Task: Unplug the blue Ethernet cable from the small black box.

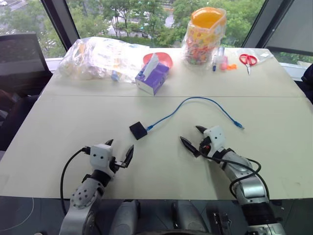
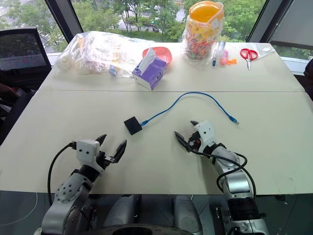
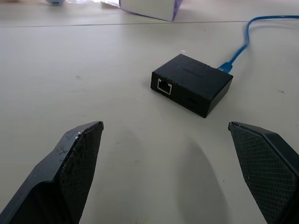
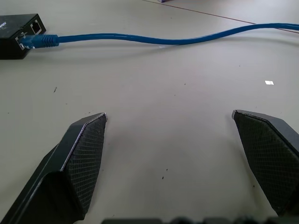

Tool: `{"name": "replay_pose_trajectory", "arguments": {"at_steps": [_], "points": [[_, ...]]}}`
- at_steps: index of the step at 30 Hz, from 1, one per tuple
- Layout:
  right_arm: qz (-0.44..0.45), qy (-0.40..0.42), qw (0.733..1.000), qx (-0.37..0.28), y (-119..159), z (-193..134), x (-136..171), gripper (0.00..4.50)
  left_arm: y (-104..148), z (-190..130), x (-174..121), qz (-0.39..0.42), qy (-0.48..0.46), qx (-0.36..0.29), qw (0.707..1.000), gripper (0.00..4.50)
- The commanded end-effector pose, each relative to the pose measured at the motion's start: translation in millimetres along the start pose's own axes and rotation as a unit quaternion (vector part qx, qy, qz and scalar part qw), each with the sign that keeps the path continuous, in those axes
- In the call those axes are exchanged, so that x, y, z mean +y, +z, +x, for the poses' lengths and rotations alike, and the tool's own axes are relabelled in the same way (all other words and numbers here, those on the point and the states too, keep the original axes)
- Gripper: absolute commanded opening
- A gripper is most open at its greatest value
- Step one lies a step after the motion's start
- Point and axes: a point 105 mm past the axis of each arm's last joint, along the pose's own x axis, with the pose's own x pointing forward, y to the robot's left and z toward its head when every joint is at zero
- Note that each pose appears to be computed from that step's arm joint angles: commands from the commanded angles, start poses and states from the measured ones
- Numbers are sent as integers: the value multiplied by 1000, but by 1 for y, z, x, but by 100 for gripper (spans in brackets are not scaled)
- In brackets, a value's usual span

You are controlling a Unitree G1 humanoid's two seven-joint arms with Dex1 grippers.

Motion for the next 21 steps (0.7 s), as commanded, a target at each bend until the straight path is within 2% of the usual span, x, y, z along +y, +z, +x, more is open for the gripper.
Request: {"name": "replay_pose_trajectory", "arguments": {"at_steps": [1, 21], "points": [[2, -4, 1000, -1, -2, 3, -1, 450, 8, -1, 2, 9, -5, -20, 1000, 447], [3, -6, 1000, -20, 19, 8, -6, 450, 14, 2, 0, 4, -68, -24, 997, 447]]}}
